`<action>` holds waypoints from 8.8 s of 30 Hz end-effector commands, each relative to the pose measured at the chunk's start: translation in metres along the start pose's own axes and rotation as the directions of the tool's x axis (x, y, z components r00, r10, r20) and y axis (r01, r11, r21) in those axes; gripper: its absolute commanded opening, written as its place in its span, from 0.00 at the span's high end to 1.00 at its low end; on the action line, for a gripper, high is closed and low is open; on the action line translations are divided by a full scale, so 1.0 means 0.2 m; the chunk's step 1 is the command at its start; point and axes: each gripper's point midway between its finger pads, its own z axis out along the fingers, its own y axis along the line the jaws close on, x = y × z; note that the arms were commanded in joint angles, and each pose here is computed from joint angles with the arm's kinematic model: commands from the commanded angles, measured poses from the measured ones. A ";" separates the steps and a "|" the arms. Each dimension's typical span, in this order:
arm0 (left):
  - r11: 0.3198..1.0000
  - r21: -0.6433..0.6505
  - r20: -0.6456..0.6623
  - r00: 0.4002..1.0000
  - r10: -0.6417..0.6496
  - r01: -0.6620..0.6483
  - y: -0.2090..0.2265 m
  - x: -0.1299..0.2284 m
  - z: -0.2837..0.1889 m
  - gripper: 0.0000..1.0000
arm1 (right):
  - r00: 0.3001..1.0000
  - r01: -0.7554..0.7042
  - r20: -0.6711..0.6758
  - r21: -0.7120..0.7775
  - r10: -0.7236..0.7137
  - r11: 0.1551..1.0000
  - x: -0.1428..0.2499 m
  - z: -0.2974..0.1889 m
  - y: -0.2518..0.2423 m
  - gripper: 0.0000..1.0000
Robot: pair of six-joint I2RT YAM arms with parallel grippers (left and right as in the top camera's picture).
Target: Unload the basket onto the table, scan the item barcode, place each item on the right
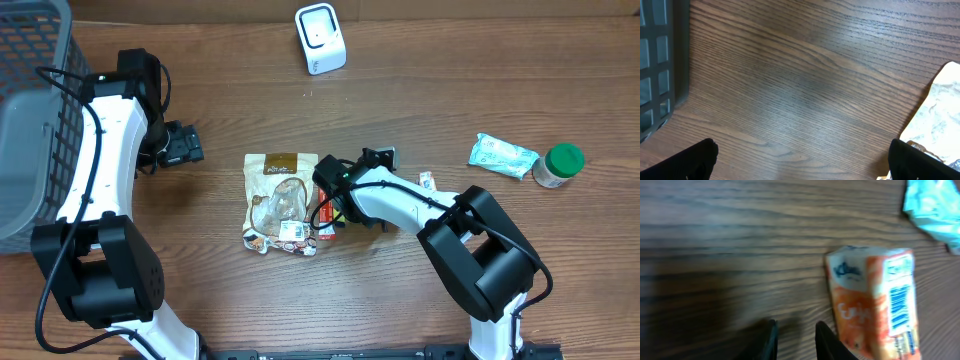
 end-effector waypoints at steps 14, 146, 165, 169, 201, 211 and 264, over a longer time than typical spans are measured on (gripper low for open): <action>1.000 0.006 0.006 1.000 0.025 -0.025 -0.02 -0.01 -0.01 0.00 | 0.992 -0.106 -0.104 -0.314 0.077 0.943 -0.32 -0.27 -0.22 0.16; 1.000 0.006 0.006 1.000 0.025 -0.025 -0.02 -0.01 -0.01 0.00 | 0.979 -0.201 -0.145 -0.786 0.142 0.584 -0.55 -0.21 -0.09 0.97; 1.000 0.006 0.006 1.000 0.025 -0.025 -0.02 -0.01 -0.01 0.00 | 0.775 0.080 0.473 -0.732 0.420 0.677 -1.49 -0.99 -0.53 0.96; 1.000 0.006 0.006 1.000 0.025 -0.025 -0.02 -0.01 -0.01 0.00 | 0.736 0.102 0.522 -0.716 0.432 0.691 -1.59 -0.97 -0.41 0.96; 1.000 0.006 0.006 1.000 0.025 -0.025 -0.02 -0.01 -0.01 0.00 | 0.528 0.293 0.823 0.054 -0.209 0.955 -1.76 -0.55 0.18 0.96; 1.000 0.006 0.006 1.000 0.025 -0.025 -0.02 -0.01 -0.01 0.00 | 0.438 0.272 0.864 0.136 -0.249 0.953 -1.84 -0.65 0.13 0.96; 1.000 0.006 0.006 1.000 0.025 -0.025 -0.02 -0.01 -0.01 0.00 | 0.443 -0.009 0.897 0.014 -0.009 1.000 -1.85 -0.65 0.14 0.96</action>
